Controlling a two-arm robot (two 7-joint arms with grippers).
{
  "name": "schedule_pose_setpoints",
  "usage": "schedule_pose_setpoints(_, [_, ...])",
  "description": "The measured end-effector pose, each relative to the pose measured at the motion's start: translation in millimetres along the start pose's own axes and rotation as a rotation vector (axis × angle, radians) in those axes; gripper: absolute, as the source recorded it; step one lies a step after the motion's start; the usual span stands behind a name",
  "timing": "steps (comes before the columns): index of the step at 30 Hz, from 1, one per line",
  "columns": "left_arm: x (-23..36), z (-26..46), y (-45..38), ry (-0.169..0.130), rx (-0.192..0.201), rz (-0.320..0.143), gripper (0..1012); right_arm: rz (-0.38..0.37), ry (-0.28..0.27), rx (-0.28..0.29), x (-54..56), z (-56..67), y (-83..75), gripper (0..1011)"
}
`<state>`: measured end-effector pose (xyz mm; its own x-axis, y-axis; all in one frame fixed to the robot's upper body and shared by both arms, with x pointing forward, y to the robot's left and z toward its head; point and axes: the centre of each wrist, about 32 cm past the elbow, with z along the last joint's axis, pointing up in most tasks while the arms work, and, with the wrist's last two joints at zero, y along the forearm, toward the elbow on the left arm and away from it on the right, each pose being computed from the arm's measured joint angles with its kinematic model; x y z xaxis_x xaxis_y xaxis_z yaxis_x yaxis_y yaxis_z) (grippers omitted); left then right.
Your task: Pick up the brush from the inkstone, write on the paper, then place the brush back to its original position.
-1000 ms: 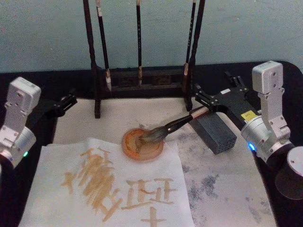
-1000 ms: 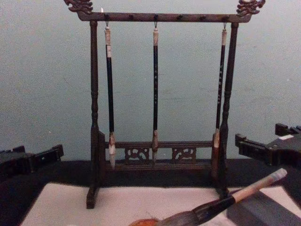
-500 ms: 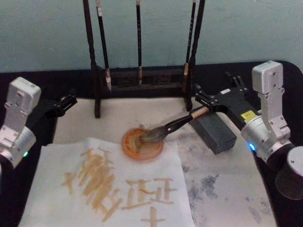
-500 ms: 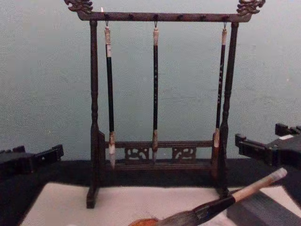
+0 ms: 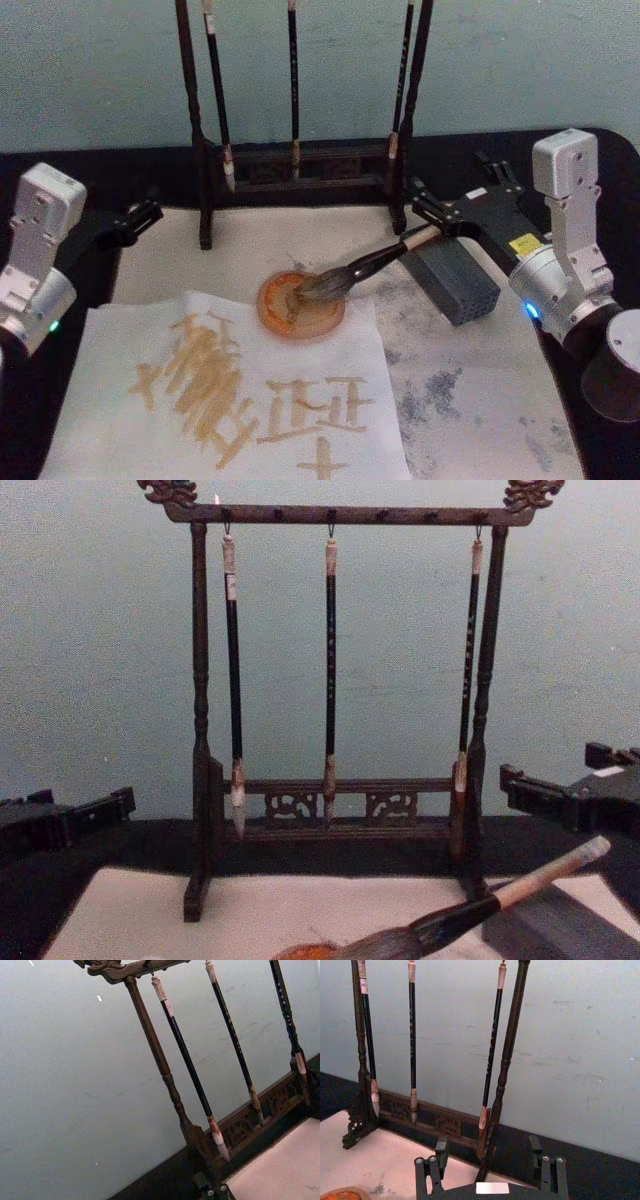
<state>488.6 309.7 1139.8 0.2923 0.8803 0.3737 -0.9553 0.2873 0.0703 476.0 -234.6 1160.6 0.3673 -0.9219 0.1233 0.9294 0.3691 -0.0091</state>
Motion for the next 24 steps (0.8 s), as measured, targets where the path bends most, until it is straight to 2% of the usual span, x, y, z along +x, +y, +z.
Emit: schedule_pose_setpoints(24, [0.0, 0.0, 0.0, 0.000, 0.000, 0.000, 1002, 0.000, 0.000, 0.000, 0.0, 0.0, 0.0, 1006])
